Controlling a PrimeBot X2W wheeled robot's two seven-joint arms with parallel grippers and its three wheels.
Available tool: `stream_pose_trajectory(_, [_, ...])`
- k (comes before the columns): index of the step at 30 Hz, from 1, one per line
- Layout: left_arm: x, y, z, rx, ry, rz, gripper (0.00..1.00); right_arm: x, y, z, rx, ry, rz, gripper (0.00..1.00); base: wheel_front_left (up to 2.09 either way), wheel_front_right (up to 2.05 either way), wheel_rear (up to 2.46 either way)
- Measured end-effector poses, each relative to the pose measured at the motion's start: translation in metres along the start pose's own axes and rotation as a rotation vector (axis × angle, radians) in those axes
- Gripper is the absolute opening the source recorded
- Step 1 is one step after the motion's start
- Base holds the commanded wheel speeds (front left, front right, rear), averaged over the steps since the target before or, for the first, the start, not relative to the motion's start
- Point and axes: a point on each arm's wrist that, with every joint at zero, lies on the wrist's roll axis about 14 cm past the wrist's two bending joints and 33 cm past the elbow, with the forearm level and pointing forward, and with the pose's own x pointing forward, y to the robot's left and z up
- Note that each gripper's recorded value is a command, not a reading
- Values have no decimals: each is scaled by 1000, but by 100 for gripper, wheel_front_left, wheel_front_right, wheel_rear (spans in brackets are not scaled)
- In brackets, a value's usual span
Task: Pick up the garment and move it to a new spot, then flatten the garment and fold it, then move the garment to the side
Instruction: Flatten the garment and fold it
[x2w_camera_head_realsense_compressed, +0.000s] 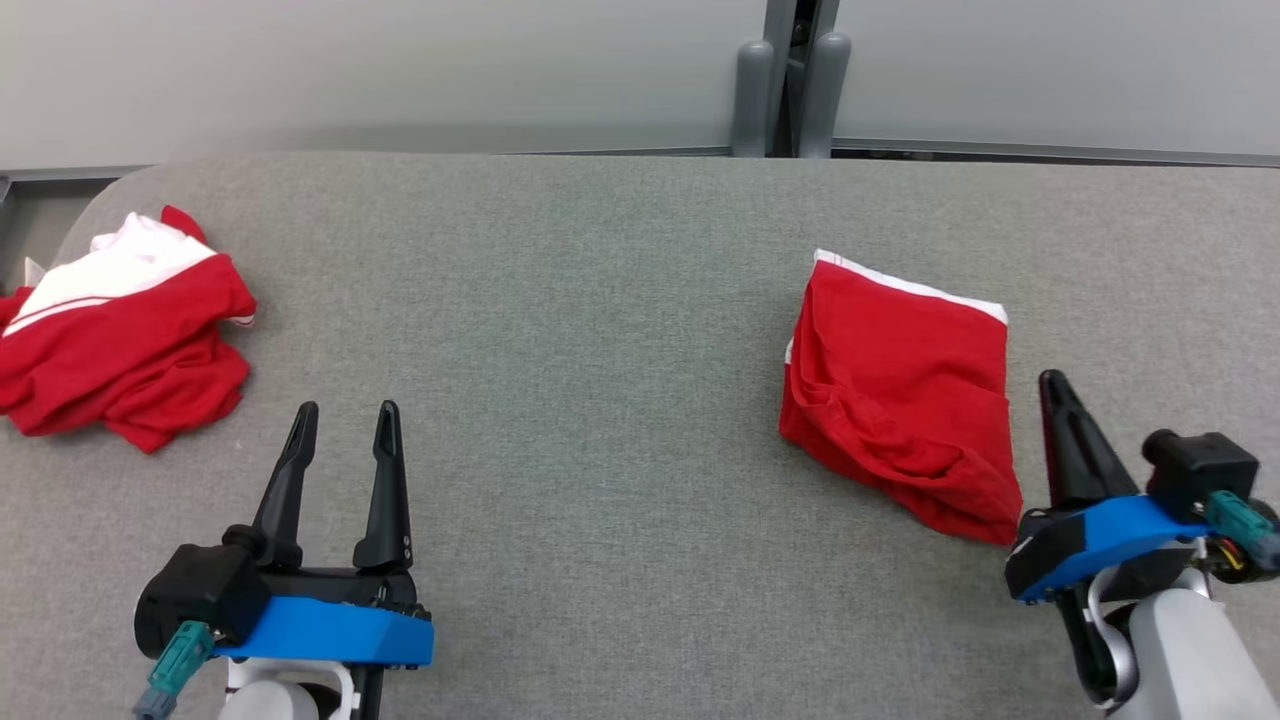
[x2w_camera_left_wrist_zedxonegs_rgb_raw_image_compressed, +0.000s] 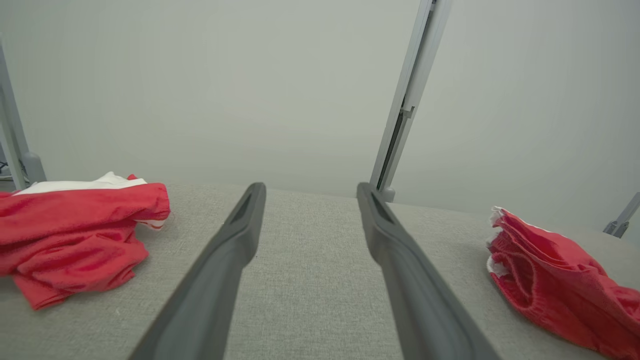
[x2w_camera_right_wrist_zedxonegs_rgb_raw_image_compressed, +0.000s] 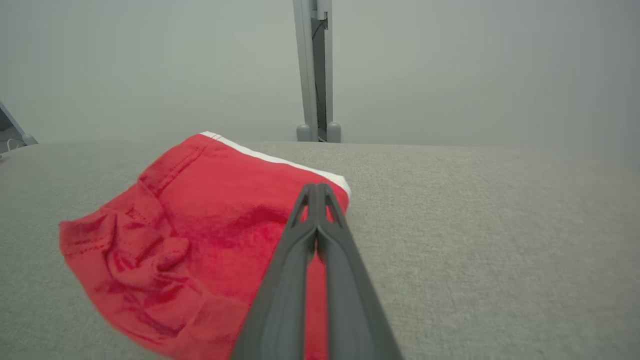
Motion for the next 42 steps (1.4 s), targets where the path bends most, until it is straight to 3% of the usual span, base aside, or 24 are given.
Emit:
stream_pose_trajectory(16, [-5,19,0,9,4,53,100,12,72,-69,16,229,192,0,0,0,0])
stream_pose_trajectory(30, [-5,20,2,8,0,55,100,5,150,-67,63,203,389,0,0,0,0])
stream_pose_trajectory(36, [-4,16,4,5,-8,48,100,14,137,-39,87,96,342,0,0,0,0])
stream_pose_trajectory(42, [-2,3,6,4,-14,11,100,19,84,11,83,-73,204,0,0,0,0])
